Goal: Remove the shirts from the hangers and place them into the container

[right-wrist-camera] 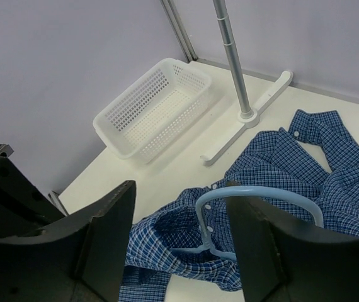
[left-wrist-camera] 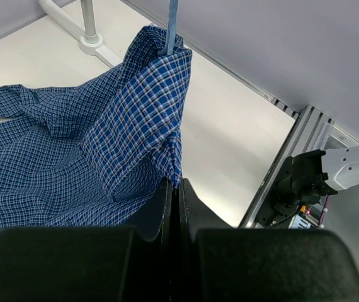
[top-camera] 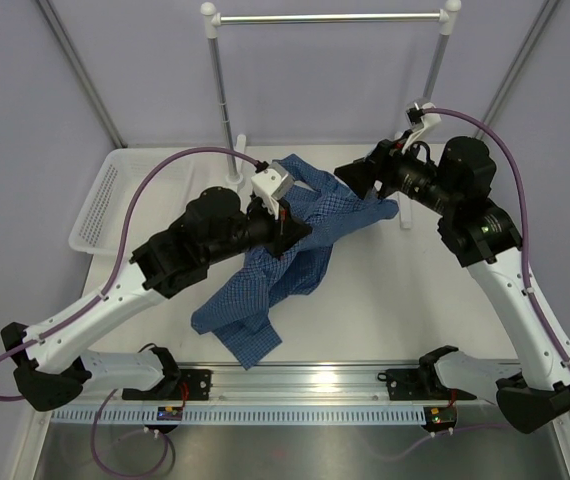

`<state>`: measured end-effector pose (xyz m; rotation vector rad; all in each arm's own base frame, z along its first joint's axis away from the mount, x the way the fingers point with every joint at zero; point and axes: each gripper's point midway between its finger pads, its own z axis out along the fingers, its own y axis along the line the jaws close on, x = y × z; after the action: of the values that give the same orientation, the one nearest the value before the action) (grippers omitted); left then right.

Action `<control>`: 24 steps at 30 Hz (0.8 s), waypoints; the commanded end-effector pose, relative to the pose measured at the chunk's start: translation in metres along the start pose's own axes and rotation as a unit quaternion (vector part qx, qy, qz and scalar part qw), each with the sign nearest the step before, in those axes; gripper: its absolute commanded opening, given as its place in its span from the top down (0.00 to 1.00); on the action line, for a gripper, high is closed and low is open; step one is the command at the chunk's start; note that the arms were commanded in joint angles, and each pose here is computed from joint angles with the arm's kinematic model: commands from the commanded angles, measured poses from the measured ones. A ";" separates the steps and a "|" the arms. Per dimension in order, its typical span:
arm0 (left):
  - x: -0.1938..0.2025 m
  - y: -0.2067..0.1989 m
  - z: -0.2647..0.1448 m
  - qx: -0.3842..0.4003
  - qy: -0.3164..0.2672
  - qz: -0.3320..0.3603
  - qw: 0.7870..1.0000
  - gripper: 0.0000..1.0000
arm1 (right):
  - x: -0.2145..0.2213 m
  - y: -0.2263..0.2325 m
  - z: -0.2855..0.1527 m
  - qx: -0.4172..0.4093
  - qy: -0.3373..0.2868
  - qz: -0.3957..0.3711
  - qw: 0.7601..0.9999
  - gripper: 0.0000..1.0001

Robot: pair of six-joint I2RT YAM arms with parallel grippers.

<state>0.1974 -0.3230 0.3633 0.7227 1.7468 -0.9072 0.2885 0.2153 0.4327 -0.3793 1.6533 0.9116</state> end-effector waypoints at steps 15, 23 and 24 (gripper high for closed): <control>-0.061 -0.017 -0.009 0.022 -0.095 -0.002 0.995 1.00 | 0.002 -0.001 0.005 0.002 -0.014 -0.004 1.000 0.55; -0.066 -0.019 -0.010 0.026 -0.105 -0.007 0.994 1.00 | 0.009 -0.010 0.005 0.020 -0.009 -0.008 1.000 0.78; -0.064 -0.020 -0.009 0.027 -0.103 -0.008 0.994 1.00 | 0.008 -0.011 0.003 0.023 -0.013 -0.011 1.000 0.91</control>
<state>0.1989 -0.3245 0.3715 0.7017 1.7285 -0.9205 0.2988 0.2157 0.4058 -0.3634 1.7046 0.8806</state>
